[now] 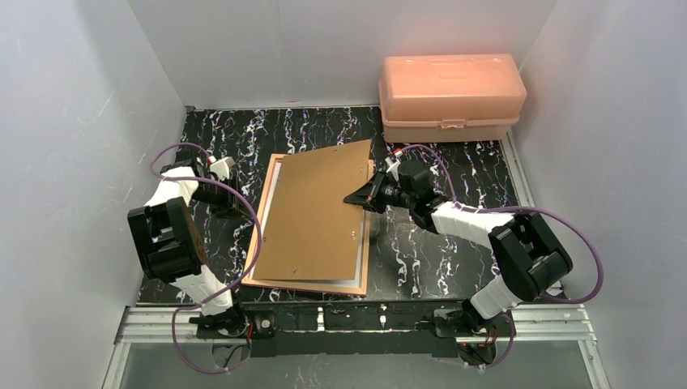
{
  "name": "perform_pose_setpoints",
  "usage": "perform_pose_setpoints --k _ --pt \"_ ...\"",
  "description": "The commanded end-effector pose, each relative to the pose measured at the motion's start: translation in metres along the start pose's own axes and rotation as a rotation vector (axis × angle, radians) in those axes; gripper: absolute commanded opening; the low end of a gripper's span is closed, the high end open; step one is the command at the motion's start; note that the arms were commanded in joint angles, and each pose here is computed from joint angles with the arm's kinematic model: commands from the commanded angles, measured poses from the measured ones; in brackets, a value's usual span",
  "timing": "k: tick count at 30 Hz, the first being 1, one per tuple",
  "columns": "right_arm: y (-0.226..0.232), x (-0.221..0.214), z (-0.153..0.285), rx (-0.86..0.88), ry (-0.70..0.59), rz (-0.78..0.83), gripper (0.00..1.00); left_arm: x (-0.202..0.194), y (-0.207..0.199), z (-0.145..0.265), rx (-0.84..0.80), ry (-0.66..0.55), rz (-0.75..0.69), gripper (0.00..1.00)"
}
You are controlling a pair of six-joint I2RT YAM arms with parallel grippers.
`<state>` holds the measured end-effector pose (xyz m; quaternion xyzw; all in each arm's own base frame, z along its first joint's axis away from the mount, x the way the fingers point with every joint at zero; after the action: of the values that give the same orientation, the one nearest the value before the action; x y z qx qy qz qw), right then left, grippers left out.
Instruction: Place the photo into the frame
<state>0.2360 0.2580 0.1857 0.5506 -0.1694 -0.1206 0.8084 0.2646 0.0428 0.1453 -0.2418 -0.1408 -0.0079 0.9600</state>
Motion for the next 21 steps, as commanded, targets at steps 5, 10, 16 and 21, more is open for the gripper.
perform_pose_setpoints --k 5,10,16,21 --pt "0.022 0.007 -0.006 0.143 -0.004 0.050 0.01 -0.003 -0.005 -0.006 -0.065 0.011 0.012 0.38" --pt "0.020 0.008 -0.011 0.141 0.009 0.063 0.01 -0.004 -0.009 -0.008 -0.073 0.018 0.003 0.37" --pt "0.016 0.008 -0.014 0.134 0.018 0.076 0.01 -0.006 -0.014 -0.009 -0.078 0.025 -0.015 0.36" --pt "0.012 0.010 -0.017 0.131 0.018 0.084 0.01 -0.009 -0.017 -0.013 -0.083 0.045 -0.025 0.34"
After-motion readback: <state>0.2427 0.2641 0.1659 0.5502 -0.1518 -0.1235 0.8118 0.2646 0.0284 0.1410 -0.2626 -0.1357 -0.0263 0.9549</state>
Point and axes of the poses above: each gripper's point midway between its finger pads, its own z axis back along the fingers, its own y axis along the line the jaws close on, x = y × z, the point moved 9 cm from there along z, back along the fingers, and after that the axes turned 3 degrees about -z, right-handed, at the moved point
